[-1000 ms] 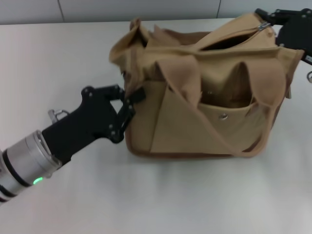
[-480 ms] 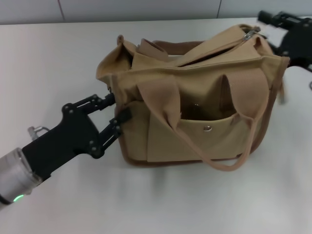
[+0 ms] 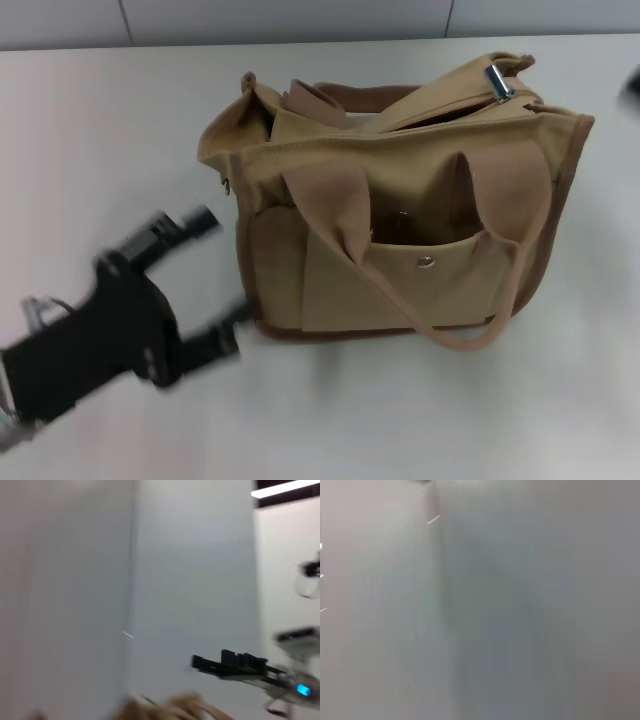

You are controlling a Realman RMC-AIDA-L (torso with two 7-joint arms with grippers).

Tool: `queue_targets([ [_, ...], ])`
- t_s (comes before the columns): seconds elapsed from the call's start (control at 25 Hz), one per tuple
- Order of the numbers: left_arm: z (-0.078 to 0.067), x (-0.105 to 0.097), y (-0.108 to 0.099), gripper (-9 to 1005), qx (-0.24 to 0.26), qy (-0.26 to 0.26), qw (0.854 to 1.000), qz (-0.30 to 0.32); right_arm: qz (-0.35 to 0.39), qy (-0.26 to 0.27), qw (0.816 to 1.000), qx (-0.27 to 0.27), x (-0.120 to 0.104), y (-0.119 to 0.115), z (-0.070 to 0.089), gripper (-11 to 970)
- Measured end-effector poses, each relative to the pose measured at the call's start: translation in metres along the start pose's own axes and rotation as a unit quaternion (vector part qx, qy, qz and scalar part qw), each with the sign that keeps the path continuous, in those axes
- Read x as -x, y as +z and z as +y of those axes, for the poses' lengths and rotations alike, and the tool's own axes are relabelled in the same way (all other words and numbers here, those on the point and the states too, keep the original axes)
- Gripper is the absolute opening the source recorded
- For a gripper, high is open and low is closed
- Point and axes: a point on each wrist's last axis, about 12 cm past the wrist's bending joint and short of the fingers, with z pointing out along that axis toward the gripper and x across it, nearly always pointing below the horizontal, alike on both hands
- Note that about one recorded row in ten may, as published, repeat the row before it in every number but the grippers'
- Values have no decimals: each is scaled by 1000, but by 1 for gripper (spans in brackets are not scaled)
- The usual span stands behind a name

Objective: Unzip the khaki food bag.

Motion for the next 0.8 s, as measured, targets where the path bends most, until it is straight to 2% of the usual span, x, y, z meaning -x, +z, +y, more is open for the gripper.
queue_targets([
  [0.04,0,0,0,644,0,0,1000,0,0,0,1000,0,0,0,0,713],
  [0.12,-1,-2,3,796,-41,-22,999,26,53,28,994,93,-5,-2,13,772],
  [0.2,-2,-4,8,821,-81,-49,994,53,97,59,977,178,-12,-3,30,801],
  [0.24,-2,-4,9,834,-89,-54,993,59,113,67,972,195,-15,-3,35,801],
  [0.52,2,-4,14,846,-95,-57,992,67,176,95,955,221,-35,7,43,801],
  [0.8,3,-5,14,846,-93,-54,992,71,176,102,960,191,-36,11,38,801],
])
